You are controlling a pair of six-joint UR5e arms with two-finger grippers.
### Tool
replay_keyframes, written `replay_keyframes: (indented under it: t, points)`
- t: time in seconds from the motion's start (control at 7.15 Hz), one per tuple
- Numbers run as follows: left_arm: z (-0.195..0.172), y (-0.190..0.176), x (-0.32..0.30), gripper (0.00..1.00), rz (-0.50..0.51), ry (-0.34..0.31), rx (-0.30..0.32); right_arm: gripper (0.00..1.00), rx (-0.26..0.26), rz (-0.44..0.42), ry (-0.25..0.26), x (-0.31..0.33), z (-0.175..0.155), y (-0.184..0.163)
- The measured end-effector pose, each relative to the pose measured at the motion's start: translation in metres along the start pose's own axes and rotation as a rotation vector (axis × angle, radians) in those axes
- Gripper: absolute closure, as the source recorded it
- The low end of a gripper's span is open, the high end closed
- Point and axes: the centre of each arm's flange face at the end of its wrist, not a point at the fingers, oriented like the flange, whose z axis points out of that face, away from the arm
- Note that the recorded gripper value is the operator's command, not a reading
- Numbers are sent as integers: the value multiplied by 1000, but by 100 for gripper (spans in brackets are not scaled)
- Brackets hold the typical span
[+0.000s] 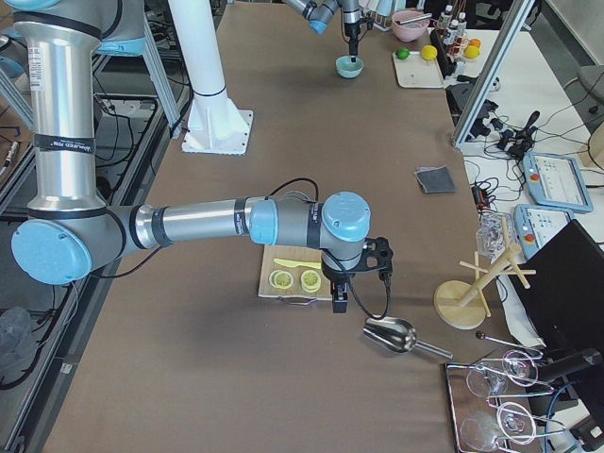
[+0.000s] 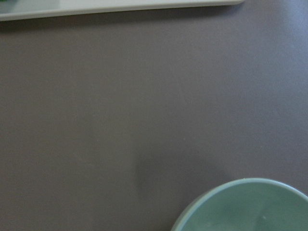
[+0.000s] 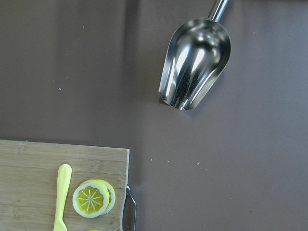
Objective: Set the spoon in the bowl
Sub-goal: 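Reach the left gripper to the pale green bowl and grip its rim, then slide the pale green bowl with the left gripper toward the table center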
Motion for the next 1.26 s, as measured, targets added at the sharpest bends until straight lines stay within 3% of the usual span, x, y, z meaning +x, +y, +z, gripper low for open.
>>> replay_keyframes:
  t: [0.14, 0.28, 0.56, 0.7, 0.98, 1.26]
  points:
    - [4, 7, -2, 90, 8, 5, -5, 0, 1, 2, 0, -1, 0, -1]
    - [8, 13, 0, 100, 14, 11, -13, 0, 2, 2, 1, -1, -1, -2]
    - [7, 19, 9, 100, 22, 45, -40, 0, 3, 0, 3, -2, -2, -3]
    - [-4, 18, 16, 100, 2, 98, -78, 0, 4, 0, 3, -2, -2, -3]
    - [-45, -12, 43, 100, -125, 179, -101, 0, 6, 0, 3, -3, -3, -4]
    - [-74, -63, 123, 100, -232, 208, -64, 0, 29, -45, 20, -21, -15, -27]
